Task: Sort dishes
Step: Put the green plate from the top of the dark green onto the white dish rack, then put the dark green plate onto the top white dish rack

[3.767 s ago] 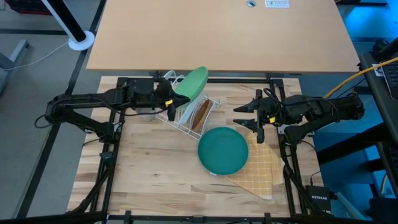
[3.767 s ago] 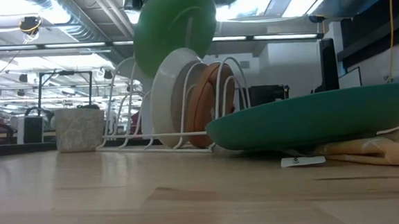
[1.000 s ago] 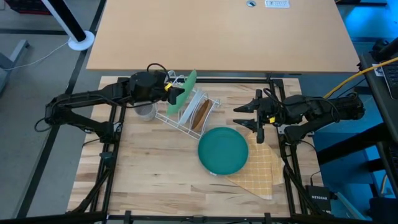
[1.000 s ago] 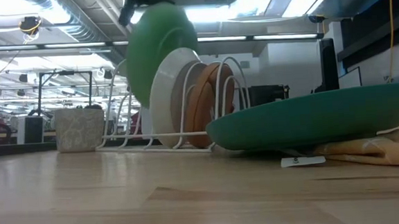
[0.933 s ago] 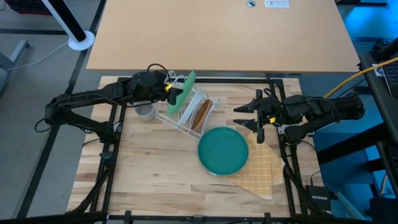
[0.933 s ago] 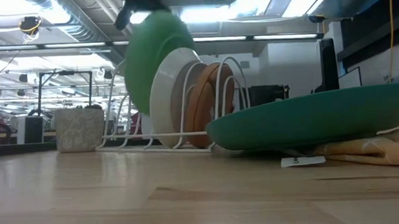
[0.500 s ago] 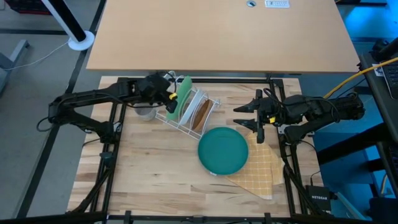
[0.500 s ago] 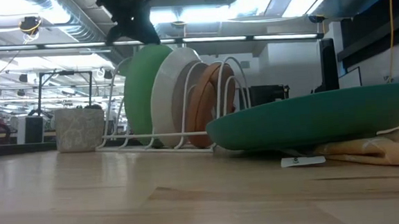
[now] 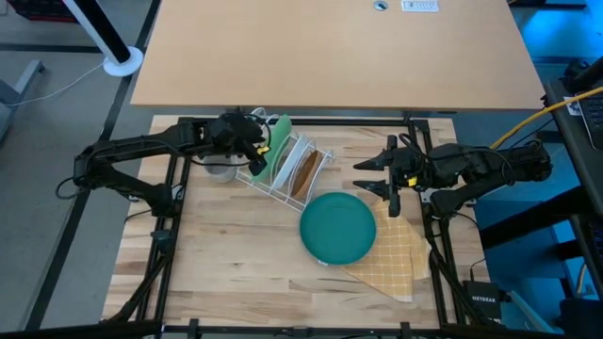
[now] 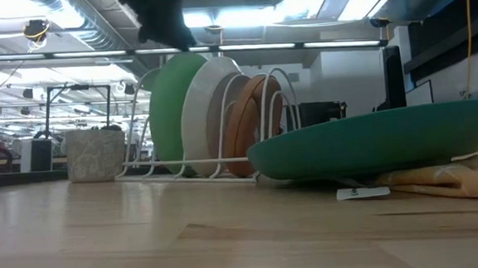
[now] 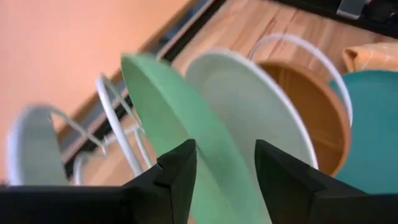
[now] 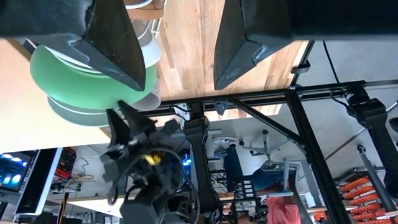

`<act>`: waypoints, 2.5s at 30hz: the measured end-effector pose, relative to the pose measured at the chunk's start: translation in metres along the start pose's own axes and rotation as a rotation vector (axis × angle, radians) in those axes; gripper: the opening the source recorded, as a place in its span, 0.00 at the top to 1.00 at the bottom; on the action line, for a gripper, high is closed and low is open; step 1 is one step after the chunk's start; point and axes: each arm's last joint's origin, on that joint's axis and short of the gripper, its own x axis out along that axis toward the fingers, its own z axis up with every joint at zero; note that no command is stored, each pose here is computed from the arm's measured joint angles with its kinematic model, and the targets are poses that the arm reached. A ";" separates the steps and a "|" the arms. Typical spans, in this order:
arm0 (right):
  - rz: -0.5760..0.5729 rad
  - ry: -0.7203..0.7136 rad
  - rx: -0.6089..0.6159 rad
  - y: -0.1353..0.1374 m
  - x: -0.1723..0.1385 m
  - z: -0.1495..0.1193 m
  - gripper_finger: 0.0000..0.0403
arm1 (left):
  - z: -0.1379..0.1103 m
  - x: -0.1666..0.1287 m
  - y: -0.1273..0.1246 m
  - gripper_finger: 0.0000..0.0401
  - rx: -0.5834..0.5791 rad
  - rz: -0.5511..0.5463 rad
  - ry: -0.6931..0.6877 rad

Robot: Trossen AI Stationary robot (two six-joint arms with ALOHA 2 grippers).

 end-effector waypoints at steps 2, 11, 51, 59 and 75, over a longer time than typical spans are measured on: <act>-0.001 0.000 0.000 0.000 0.000 0.000 0.52 | 0.006 -0.007 0.001 0.61 0.023 -0.005 -0.031; 0.000 0.000 0.000 0.000 0.000 0.000 0.52 | 0.019 -0.042 -0.016 0.63 0.022 -0.249 -0.125; -0.001 0.000 0.000 0.000 0.000 0.000 0.52 | -0.134 0.108 -0.247 0.65 0.960 -0.477 -0.080; 0.000 0.000 0.000 0.000 0.000 0.000 0.52 | -0.149 0.139 -0.247 0.65 0.948 -0.456 -0.055; -0.001 0.000 0.000 0.000 0.000 0.000 0.52 | -0.135 0.124 -0.252 0.97 0.872 -0.471 -0.139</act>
